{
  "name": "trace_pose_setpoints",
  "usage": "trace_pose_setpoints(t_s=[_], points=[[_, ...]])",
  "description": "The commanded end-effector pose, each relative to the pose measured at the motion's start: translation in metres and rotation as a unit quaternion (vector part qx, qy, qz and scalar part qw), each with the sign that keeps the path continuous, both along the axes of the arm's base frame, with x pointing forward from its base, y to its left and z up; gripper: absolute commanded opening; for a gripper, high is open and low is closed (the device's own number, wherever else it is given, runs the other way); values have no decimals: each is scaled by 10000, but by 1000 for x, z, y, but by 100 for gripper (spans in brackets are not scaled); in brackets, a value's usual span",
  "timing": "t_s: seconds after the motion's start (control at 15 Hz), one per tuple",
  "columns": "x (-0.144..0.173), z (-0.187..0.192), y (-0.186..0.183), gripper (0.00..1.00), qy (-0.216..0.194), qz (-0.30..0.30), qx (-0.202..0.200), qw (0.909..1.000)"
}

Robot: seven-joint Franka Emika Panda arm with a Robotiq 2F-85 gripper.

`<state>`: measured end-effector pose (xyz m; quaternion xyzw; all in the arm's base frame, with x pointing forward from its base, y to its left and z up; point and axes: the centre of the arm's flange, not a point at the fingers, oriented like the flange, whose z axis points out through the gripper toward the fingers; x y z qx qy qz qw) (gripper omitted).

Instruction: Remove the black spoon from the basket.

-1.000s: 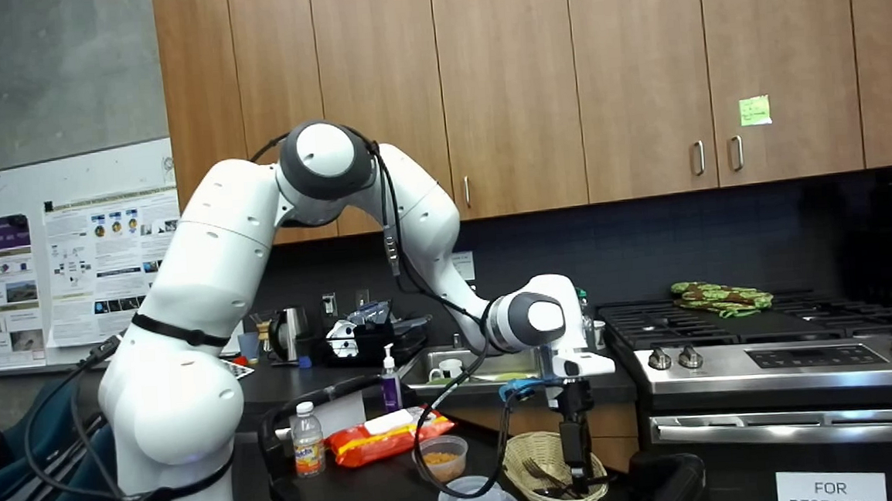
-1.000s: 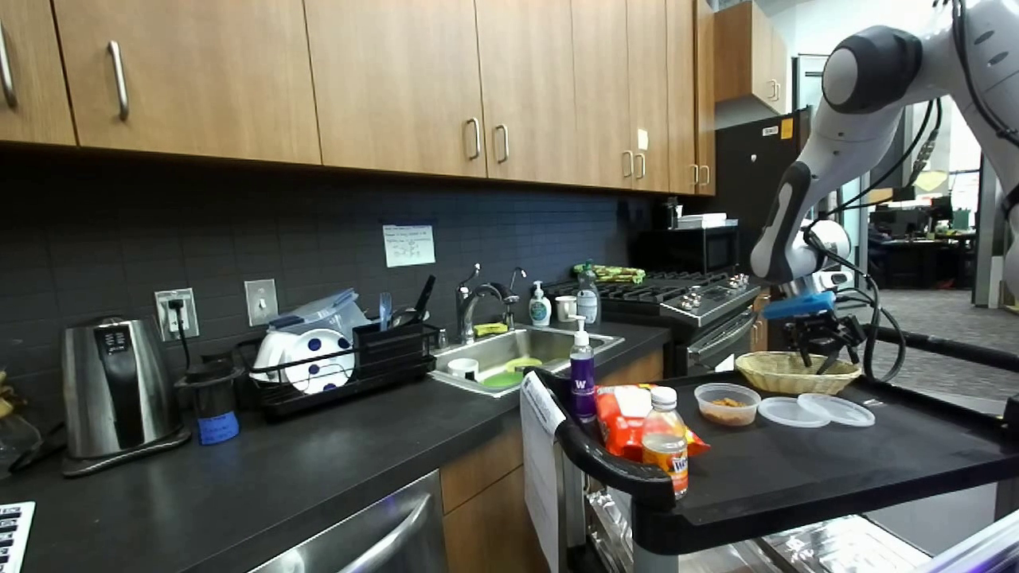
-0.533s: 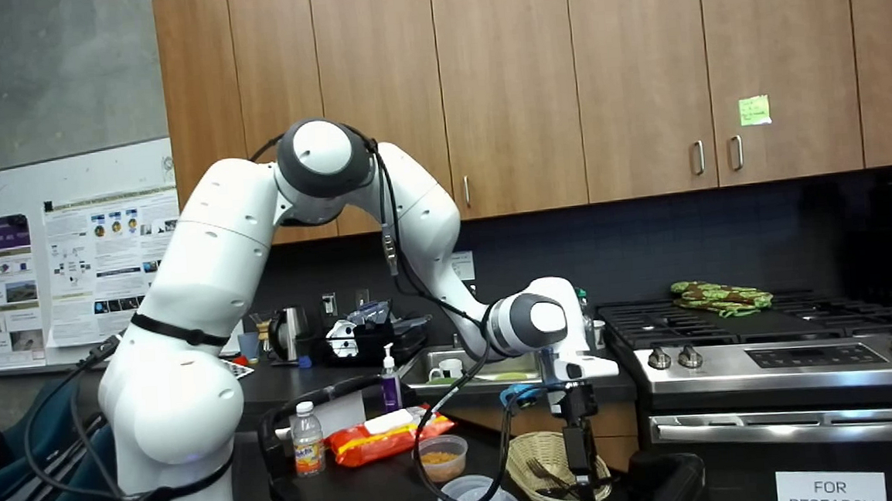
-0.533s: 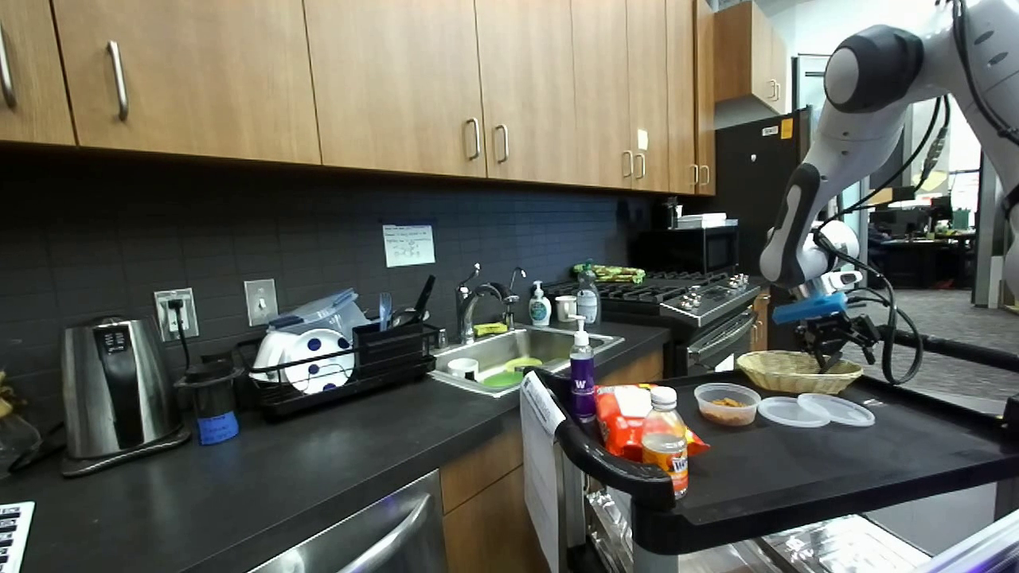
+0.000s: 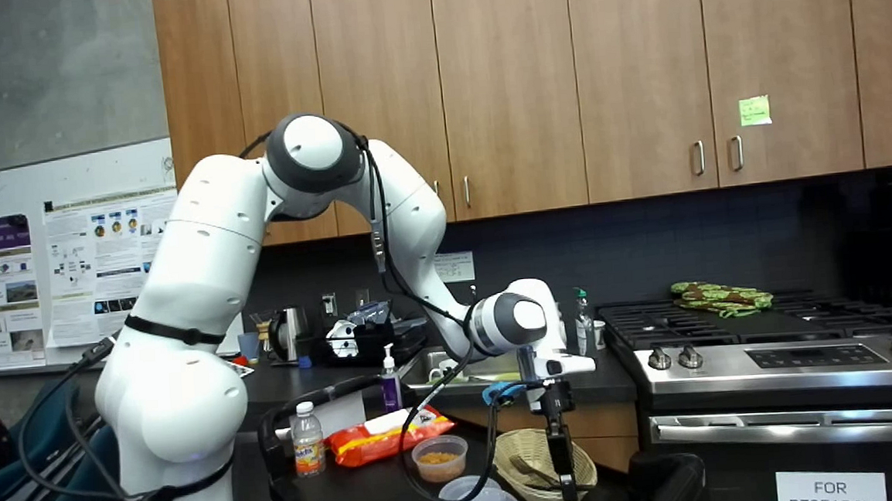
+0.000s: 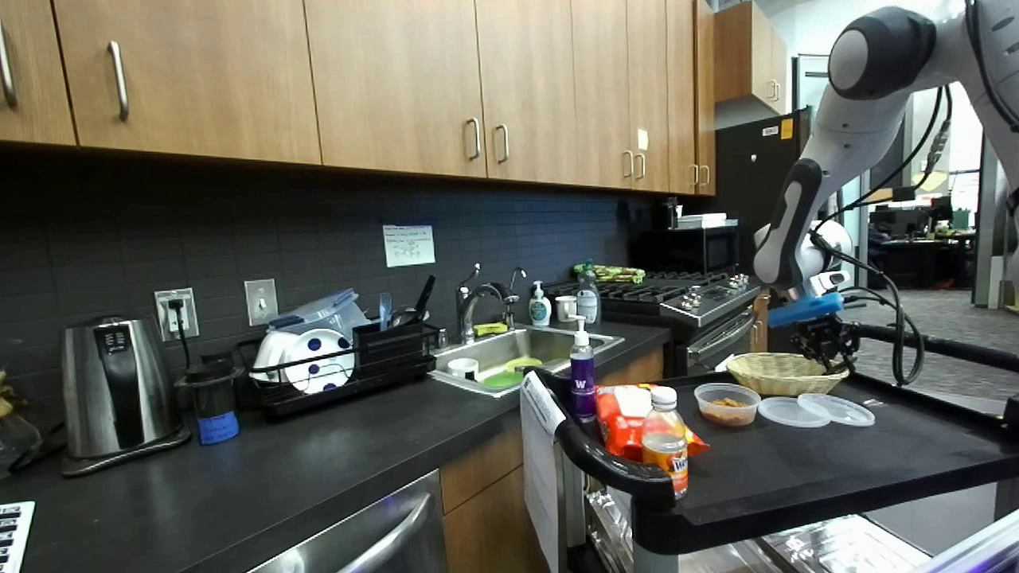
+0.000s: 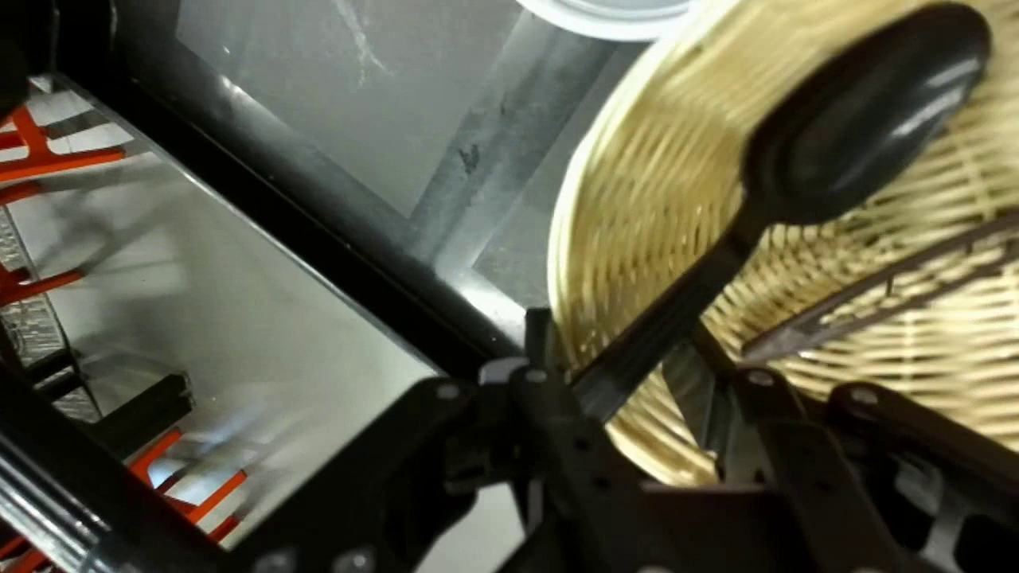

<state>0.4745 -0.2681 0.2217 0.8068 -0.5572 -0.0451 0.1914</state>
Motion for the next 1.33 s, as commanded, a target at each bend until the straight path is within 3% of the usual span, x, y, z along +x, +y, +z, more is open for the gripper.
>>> trace_pose_setpoints(t_s=[0.0, 0.13, 0.27, 0.8, 1.07, 1.27], points=[[-8, 21, 20, 8, -66, 213, -29, 9997], [-7, 24, 22, 7, -73, 278, -43, 9996], [-8, 27, 23, 0, -79, 329, -63, 9994], [-15, 49, 21, 4, -169, 380, -93, 9991], [-37, 60, 17, 4, -174, 316, 23, 9993], [-57, 63, 35, 4, -134, 534, 198, 9983]])
